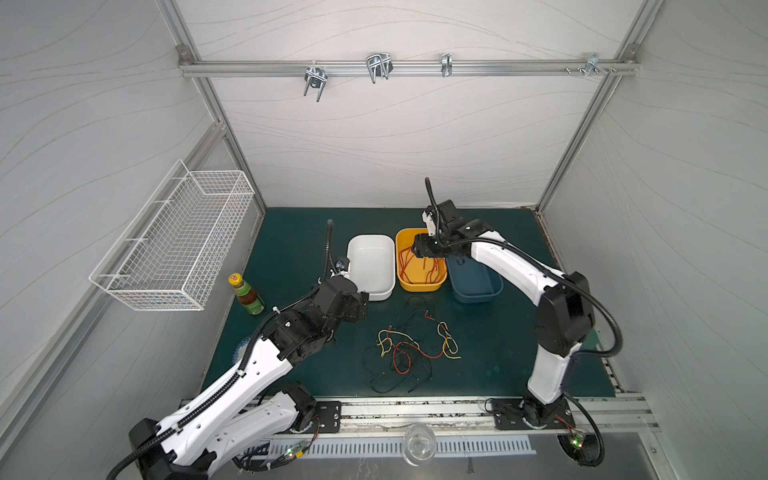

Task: Untangle the cables
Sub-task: 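Release the wire and draw the right gripper back toward the robot, then reach into the wire tangle and grasp a yellow wire with the left gripper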

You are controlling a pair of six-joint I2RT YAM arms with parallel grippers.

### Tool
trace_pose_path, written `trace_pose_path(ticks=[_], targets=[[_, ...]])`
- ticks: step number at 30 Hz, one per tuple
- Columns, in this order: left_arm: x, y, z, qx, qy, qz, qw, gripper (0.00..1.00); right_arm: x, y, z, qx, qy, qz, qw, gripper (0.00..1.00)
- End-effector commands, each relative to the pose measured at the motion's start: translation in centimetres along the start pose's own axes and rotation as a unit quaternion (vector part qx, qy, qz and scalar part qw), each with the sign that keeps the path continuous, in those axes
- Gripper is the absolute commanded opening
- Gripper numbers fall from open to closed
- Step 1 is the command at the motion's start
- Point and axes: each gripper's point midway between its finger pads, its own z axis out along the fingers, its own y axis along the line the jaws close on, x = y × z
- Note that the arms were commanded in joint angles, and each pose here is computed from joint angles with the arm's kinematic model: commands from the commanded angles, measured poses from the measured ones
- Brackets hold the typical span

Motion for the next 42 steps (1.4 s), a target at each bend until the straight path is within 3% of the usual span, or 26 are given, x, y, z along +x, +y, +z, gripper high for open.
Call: trace_pose_path(ticks=[1, 3, 6, 7, 10, 14, 17, 24, 32, 42], targets=[[-0.1, -1.1, 0.4, 0.024, 0.005, -0.004, 1.000, 0.95, 2.4, 0.5, -3.8, 0.026, -0.008, -0.058, 0.998, 0.72], [0.4, -1.8, 0.7, 0.036, 0.025, -0.002, 0.999, 0.95, 3.8, -0.1, -5.9, 0.041, -0.018, -0.072, 0.996, 0.82], [1.2, -3.0, 1.1, 0.056, 0.055, 0.002, 0.997, 0.95, 6.0, -1.3, -9.7, 0.054, -0.035, -0.077, 0.995, 0.88], [1.4, -3.5, 1.0, 0.066, 0.068, 0.000, 0.996, 0.95, 6.7, -1.9, -11.1, 0.060, -0.043, -0.076, 0.994, 0.98], [2.7, -5.5, 0.8, 0.096, 0.121, -0.008, 0.988, 0.95, 8.8, -3.7, -14.6, 0.078, -0.065, -0.078, 0.992, 0.99], [5.9, -8.3, 0.4, 0.144, 0.223, -0.048, 0.963, 0.92, 11.7, -5.3, -18.4, 0.075, -0.087, -0.076, 0.991, 0.99], [8.0, -9.4, 0.3, 0.152, 0.252, -0.056, 0.954, 0.90, 13.4, -6.3, -20.1, 0.073, -0.099, -0.075, 0.990, 0.99], [11.9, -11.1, 1.7, 0.153, 0.284, -0.077, 0.943, 0.88, 16.1, -7.5, -20.6, 0.063, -0.113, -0.068, 0.989, 0.99], [16.6, -12.3, 3.2, 0.142, 0.323, -0.082, 0.932, 0.86, 16.6, -7.4, -21.6, 0.041, -0.155, -0.075, 0.984, 0.99], [18.5, -10.7, 5.6, 0.071, 0.326, -0.055, 0.941, 0.80, 16.6, -7.0, -21.4, 0.032, -0.158, -0.083, 0.983, 0.99]])
